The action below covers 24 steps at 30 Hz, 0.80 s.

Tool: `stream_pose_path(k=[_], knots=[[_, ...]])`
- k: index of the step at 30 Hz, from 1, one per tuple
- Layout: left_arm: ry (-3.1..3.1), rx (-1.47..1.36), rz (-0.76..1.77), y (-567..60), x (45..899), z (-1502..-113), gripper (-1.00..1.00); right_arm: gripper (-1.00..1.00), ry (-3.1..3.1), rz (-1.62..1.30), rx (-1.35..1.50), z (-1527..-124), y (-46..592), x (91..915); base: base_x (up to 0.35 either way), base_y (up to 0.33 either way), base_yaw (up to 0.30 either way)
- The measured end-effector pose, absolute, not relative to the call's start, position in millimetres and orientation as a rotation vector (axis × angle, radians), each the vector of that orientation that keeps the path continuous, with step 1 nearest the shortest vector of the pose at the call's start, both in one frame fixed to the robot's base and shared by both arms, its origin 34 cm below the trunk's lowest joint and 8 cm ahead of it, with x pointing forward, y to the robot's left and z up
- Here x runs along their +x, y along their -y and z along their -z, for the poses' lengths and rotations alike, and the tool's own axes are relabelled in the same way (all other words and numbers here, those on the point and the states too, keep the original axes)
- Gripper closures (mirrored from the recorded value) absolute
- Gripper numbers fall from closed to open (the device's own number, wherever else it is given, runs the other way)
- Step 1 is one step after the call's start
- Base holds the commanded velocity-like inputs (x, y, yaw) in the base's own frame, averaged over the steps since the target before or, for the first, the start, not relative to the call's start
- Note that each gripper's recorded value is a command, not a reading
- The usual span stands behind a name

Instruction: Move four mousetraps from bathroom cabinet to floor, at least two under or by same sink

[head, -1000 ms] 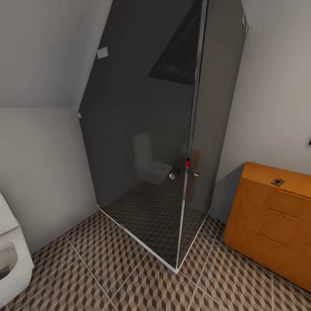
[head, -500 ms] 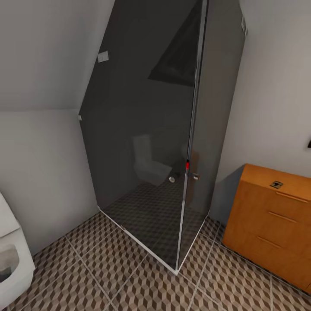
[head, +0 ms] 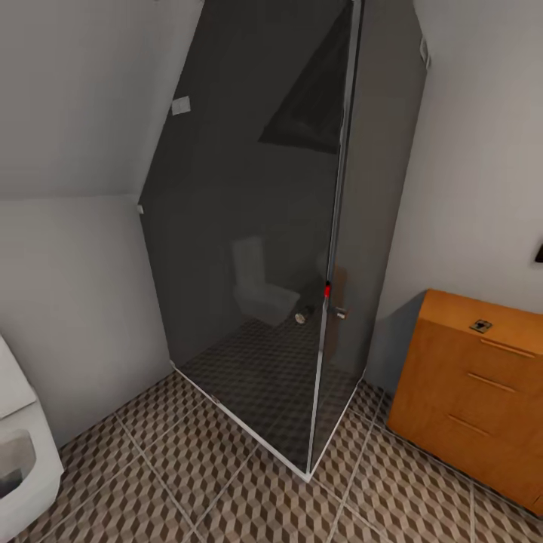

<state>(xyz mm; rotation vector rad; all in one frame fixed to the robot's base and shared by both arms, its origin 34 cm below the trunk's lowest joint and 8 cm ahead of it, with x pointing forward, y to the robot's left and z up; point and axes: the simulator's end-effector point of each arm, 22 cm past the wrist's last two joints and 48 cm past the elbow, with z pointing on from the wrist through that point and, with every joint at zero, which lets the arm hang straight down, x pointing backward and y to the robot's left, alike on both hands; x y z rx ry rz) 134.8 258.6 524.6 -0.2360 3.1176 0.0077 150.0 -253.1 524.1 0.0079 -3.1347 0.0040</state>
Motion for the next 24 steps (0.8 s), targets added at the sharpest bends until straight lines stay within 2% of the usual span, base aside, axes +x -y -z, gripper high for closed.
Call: stream_pose_path(k=[10, 24], knots=[[-3.117, -0.241, -0.010, -259.5, 133.2, -537.7, -1.00, -1.00, 3.135, -0.003, 0.008, -537.1, 253.3, 148.5, 0.000, 0.000, -0.041], [-3.116, -0.238, -0.017, -260.8, 135.3, -554.5, -1.00, -1.00, 3.136, -0.001, 0.005, -554.2, 253.2, 146.2, 0.000, 0.000, -0.280]])
